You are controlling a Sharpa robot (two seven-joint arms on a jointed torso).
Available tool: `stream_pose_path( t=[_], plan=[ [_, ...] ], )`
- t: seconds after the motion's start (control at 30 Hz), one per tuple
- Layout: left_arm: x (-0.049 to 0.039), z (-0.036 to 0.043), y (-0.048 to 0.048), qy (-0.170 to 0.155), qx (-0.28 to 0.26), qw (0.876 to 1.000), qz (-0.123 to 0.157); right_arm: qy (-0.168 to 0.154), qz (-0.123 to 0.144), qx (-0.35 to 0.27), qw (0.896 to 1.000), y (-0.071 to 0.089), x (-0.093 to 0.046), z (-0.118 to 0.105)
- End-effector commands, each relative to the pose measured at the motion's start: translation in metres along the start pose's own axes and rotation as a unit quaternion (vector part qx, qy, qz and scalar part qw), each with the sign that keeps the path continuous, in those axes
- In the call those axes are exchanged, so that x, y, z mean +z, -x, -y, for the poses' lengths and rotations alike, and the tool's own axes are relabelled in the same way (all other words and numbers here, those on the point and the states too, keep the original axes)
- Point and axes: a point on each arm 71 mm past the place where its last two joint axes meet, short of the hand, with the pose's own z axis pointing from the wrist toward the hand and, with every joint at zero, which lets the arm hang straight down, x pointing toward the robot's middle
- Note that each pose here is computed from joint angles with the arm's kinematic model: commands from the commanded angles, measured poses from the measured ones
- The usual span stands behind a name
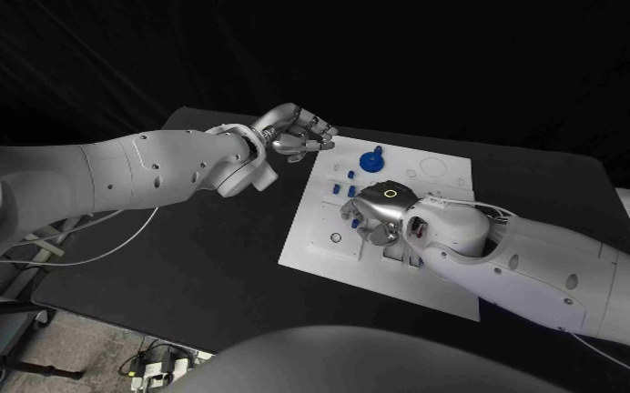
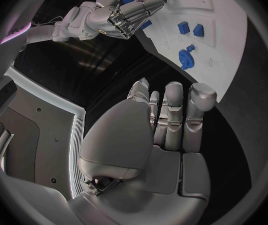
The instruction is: Assemble the parts on the task board
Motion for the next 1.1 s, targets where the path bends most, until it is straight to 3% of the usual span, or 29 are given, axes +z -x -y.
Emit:
stream_pose_path(
  t=[0.03,0.23,0.47,0.63,0.83,0.97,1.1],
  plan=[
    [0.0007,0.001,-0.0024,-0.002,-0.002,1.0,-0.009,-0.002,0.001,-0.002,1.0,-0.001,0.0,0.0],
    [-0.0002,-0.0012,-0.0033,0.001,-0.003,1.0,-0.011,-0.011,0.01,-0.005,1.0,0.0,-0.004,0.004],
    [-0.0012,-0.0014,-0.0038,-0.001,-0.004,1.0,-0.01,-0.02,0.06,-0.015,0.998,0.013,-0.021,0.017],
    [-0.0018,-0.0014,-0.0036,-0.002,-0.003,1.0,-0.01,-0.026,0.106,0.006,0.994,0.042,-0.048,0.04],
    [-0.002,-0.0014,-0.0037,-0.004,-0.003,1.0,-0.008,-0.056,0.128,0.055,0.989,0.073,-0.088,0.072],
    [-0.0016,-0.0015,-0.0058,-0.005,-0.003,1.0,-0.008,-0.085,0.134,0.071,0.985,0.082,-0.109,0.093],
    [-0.0013,-0.0011,-0.01,-0.007,-0.005,1.0,-0.012,-0.114,0.124,0.069,0.983,0.079,-0.121,0.112]
  ],
)
